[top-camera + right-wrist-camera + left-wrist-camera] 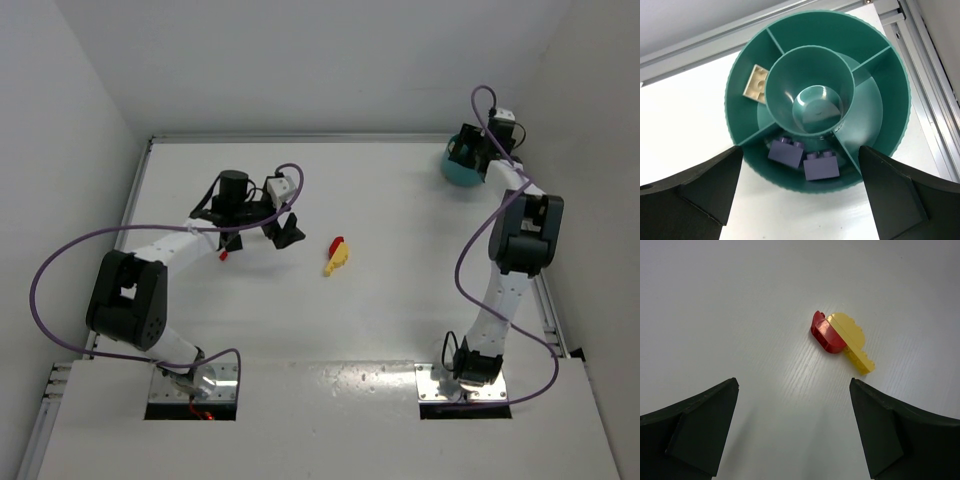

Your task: Sort the legos into containers by color

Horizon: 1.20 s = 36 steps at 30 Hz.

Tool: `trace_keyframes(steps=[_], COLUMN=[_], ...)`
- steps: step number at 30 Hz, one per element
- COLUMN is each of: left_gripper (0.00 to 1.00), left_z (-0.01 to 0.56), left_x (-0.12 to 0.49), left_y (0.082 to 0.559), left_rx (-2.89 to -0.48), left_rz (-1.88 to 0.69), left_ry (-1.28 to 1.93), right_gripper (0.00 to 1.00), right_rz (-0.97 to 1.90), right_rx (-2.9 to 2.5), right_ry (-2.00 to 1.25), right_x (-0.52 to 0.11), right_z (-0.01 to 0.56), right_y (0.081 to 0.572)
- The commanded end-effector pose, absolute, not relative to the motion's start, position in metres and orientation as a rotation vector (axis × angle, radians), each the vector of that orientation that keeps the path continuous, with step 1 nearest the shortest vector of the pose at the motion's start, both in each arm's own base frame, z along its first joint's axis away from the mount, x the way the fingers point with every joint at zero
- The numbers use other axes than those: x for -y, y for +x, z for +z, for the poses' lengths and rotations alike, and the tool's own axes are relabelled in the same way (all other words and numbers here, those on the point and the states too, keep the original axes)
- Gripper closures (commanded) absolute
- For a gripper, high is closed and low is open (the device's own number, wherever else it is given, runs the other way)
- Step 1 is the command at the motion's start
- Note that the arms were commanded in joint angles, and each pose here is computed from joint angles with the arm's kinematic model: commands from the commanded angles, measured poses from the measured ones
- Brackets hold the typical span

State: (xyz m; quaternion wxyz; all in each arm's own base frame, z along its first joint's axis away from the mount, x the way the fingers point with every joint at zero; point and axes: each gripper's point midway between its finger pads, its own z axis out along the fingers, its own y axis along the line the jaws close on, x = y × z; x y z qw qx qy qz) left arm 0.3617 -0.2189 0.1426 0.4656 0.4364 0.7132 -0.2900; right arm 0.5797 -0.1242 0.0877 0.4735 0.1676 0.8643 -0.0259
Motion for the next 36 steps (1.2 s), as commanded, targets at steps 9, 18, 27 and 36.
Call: trace_keyframes(steps=[9, 18, 27, 36], left_gripper=[0.00, 0.00, 0.00, 0.00], left_z=[0.154, 0.158, 0.162, 0.162], left_x=[0.223, 0.223, 0.223, 0.227], left_y=[0.361, 0.361, 0.363, 0.361], left_rx=[-1.689, -1.680, -1.671, -1.667], left_rz=[-0.727, -0.723, -0.720, -0.725], left_ry=[1.077, 1.077, 1.077, 1.085], right_gripper=[0.00, 0.00, 0.00, 0.00], right_rz=[0.018, 0.040, -0.048, -0.105], right_rx=[-2.031, -2.045, -1.956, -1.975], right_ry=[0.372, 0.369, 0.373, 0.365], right_x=[0.109, 0.102, 0.114, 0.122], right_z=[0.136, 0.134, 0.154, 0.146], right_y=[0.581, 0.586, 0.578, 0.579])
